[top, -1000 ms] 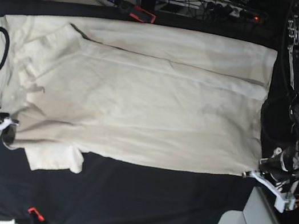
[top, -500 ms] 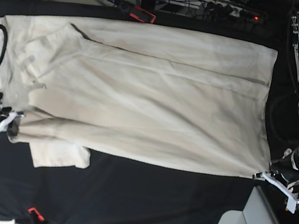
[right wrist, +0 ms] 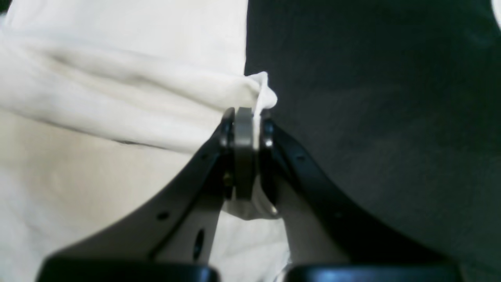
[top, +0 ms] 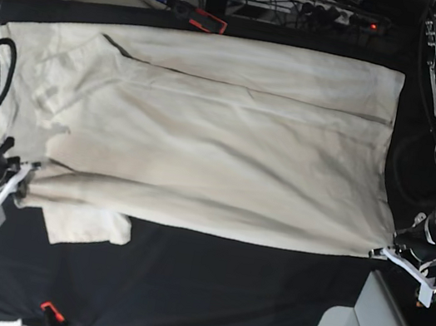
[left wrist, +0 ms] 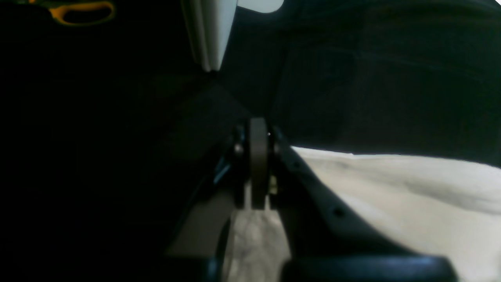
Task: Fold the T-shirt properly
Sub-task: 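Fold the unfolded side edge over the shirt body with both grippers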
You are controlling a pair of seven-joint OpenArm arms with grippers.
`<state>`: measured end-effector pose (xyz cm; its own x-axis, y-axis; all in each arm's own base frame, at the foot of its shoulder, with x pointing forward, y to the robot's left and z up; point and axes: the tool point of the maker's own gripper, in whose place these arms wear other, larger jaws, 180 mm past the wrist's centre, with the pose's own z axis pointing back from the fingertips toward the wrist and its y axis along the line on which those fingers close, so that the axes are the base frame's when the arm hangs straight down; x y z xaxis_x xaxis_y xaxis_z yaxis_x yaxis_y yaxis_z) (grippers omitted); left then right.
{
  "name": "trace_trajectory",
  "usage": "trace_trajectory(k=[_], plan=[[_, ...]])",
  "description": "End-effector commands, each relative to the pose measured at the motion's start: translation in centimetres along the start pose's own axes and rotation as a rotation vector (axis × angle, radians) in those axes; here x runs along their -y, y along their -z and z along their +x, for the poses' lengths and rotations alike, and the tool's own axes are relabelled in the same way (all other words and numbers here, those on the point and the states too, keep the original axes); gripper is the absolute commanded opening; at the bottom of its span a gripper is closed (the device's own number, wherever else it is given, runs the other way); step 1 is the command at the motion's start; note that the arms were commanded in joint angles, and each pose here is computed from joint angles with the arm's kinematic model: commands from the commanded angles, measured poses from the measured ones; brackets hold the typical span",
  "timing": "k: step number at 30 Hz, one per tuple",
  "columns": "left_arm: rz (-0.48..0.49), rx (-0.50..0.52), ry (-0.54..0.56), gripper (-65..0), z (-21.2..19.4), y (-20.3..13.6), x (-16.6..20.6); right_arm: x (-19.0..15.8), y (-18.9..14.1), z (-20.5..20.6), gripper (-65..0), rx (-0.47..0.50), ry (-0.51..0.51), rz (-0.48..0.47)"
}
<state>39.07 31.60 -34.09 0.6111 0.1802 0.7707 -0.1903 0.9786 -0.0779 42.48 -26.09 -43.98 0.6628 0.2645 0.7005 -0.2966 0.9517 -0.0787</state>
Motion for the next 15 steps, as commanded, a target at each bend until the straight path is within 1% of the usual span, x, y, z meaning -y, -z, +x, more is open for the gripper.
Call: trace_trajectory(k=[1,2,6,11,15], plan=[[0.008,0.074,0.021,-65.0,2.5,-0.8,-0.4,2.0,-0.9,2.9,-65.0,0.071,-0.015,-0.040],[0.006,0.072,0.028,-65.0,2.3,-1.0,-0.3,2.0,-1.0,3.0,-65.0,0.079,-0.021,-0.038],[0.005,0.012,0.038,-65.0,0.7,-1.3,-0.1,1.8,-1.9,3.1,-65.0,0.094,-0.067,-0.045],[-0.001,0.009,0.069,-65.0,0.2,-2.4,0.3,1.4,-2.4,1.3,-65.0,0.004,-0.099,-0.047],[-0.013,-0.029,0.103,-65.0,-0.6,-3.6,1.1,0.9,-2.6,0.1,-65.0,-0.023,-0.110,-0.040]])
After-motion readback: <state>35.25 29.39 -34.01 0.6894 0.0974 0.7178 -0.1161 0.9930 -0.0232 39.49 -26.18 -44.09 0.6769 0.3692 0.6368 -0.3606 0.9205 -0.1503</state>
